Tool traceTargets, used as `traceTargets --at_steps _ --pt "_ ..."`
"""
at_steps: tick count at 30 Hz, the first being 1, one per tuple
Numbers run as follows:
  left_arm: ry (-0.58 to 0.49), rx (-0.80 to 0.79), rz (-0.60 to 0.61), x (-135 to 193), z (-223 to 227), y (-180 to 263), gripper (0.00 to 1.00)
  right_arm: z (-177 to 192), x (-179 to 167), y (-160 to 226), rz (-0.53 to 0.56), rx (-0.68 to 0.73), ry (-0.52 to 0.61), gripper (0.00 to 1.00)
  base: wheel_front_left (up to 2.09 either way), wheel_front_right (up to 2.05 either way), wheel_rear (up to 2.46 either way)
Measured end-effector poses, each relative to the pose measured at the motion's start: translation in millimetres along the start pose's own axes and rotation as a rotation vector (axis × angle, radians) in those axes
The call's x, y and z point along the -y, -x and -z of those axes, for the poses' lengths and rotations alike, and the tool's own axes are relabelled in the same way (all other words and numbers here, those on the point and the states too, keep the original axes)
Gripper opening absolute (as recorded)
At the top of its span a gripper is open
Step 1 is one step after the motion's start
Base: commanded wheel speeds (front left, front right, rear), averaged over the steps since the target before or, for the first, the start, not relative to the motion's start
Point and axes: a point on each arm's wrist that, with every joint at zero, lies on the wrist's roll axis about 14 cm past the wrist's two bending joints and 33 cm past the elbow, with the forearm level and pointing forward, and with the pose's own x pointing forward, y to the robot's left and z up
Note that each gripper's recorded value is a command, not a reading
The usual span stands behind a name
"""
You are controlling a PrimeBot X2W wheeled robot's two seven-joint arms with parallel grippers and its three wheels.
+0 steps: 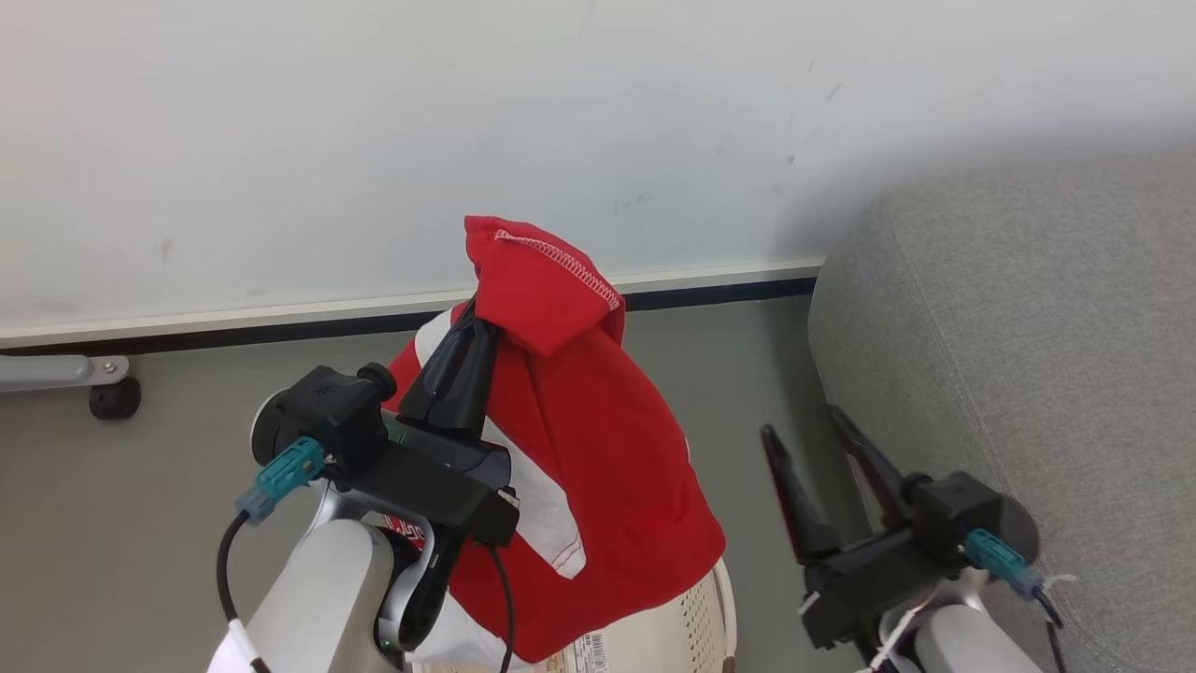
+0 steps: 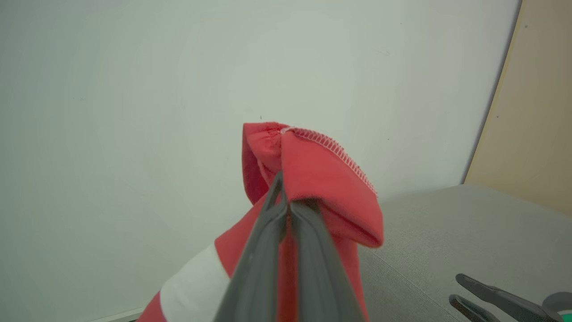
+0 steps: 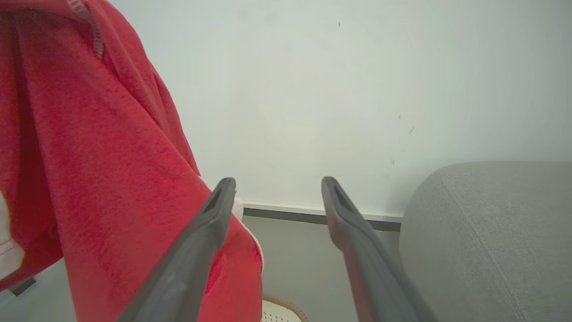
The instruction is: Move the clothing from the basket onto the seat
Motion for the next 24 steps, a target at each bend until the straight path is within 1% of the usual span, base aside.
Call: traceTargets --at_steps 5,12,17,24 --pt "-0.001 -0.005 -0.002 -0.2 -0.8 0.3 0.00 -10.7 -31.0 -12.0 -0.101 0.025 -0.015 1.00 0.00 0.00 0.00" --pt "-0.004 -0.014 -0.012 -1.7 -1.0 1.8 0.00 -25.0 -77.0 -23.8 -0.251 0.054 -0.006 1.00 0.00 0.00 0.00" --pt "-0.006 -0.019 -0.018 -3.0 -1.2 2.7 0.00 -26.9 -107.3 -22.8 -0.353 0.053 -0.001 1.00 0.00 0.00 0.00" --pt "-0.009 -0.028 -0.028 -4.9 -0.6 4.2 0.00 -25.2 -138.3 -18.0 -0.461 0.039 0.004 1.00 0.00 0.00 0.00"
